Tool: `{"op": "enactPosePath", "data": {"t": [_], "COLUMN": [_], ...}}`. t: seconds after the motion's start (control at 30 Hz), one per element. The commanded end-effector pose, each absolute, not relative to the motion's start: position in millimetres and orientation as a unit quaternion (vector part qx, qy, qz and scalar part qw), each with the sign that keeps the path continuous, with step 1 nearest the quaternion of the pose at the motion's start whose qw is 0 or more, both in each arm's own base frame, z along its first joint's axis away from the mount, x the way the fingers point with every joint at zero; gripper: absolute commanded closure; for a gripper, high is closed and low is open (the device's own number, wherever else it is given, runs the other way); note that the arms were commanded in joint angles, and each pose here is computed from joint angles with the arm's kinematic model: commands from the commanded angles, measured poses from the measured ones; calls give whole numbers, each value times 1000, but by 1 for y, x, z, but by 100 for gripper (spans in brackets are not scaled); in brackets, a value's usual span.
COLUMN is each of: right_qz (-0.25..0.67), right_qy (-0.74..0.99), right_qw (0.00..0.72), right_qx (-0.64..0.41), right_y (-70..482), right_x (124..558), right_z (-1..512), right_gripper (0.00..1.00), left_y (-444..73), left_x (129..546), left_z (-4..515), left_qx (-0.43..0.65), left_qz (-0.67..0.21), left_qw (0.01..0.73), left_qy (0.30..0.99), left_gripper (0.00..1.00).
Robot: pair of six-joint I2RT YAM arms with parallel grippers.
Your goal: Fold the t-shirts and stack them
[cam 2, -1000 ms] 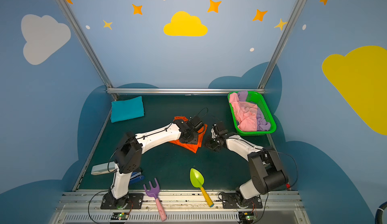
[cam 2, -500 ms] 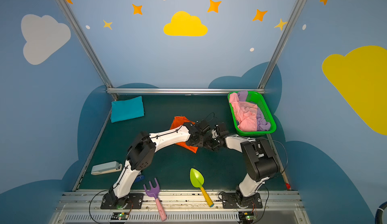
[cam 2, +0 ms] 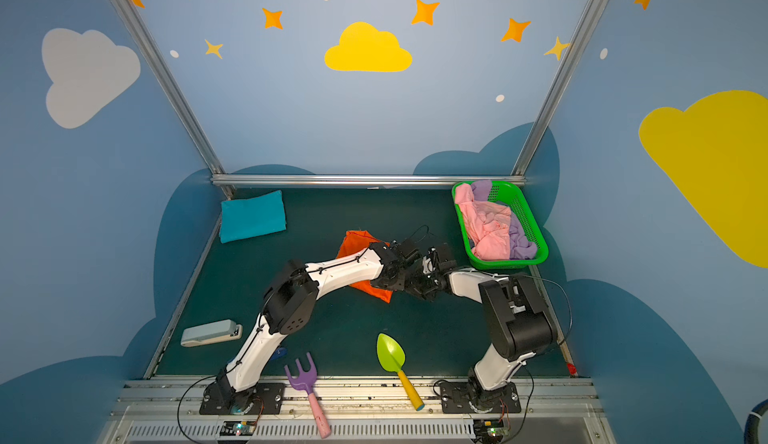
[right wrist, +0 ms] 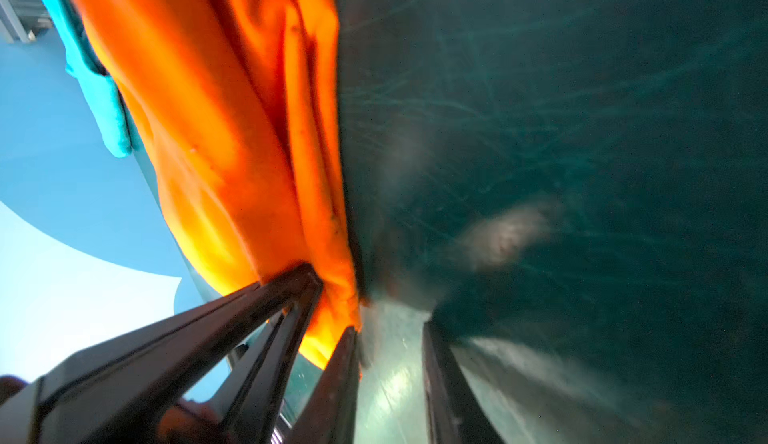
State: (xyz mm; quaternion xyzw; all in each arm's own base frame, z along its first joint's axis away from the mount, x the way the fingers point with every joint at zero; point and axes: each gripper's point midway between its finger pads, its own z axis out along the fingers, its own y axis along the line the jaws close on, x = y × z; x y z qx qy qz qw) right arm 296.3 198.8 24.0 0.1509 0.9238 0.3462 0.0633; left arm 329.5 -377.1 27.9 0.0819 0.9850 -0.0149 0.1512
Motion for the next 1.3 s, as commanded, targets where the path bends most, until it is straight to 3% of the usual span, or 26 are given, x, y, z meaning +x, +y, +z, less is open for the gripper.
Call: {"op": "enactPosePath", "data": {"t": [0.0, 0.53, 0.73, 0.83, 0.93, 1.1, 1.27], "right_qz": [342, 397, 417, 430, 437, 449, 457], "right_qy": [925, 903, 895, 888, 884, 877, 871], "right_qw": [51, 33, 21, 12, 5, 1, -5], "right_qx": [158, 159, 157, 161, 163, 170, 180], "right_y": [198, 229, 238, 242, 244, 247, 247], "right_x": [294, 305, 300, 295, 289, 287, 288], "right_z": [17, 12, 13, 15, 17, 21, 25], "right_gripper": [70, 70, 94, 100, 100, 100, 82], "left_y": [-373, -373, -373, -372, -373, -374, -374], "left_x": [326, 316, 315, 316, 314, 315, 314], "left_z": [44, 70, 69, 67, 65, 67, 69], "left_qx": [82, 68, 69, 67, 68, 68, 69], "left_qz": [-15, -48, -46, -44, -45, -52, -52], "left_qw": [154, 149, 147, 144, 142, 142, 143], "left_qy": [985, 985, 986, 986, 987, 986, 986], "left_gripper": [96, 96, 86, 90, 96, 96, 96]}}
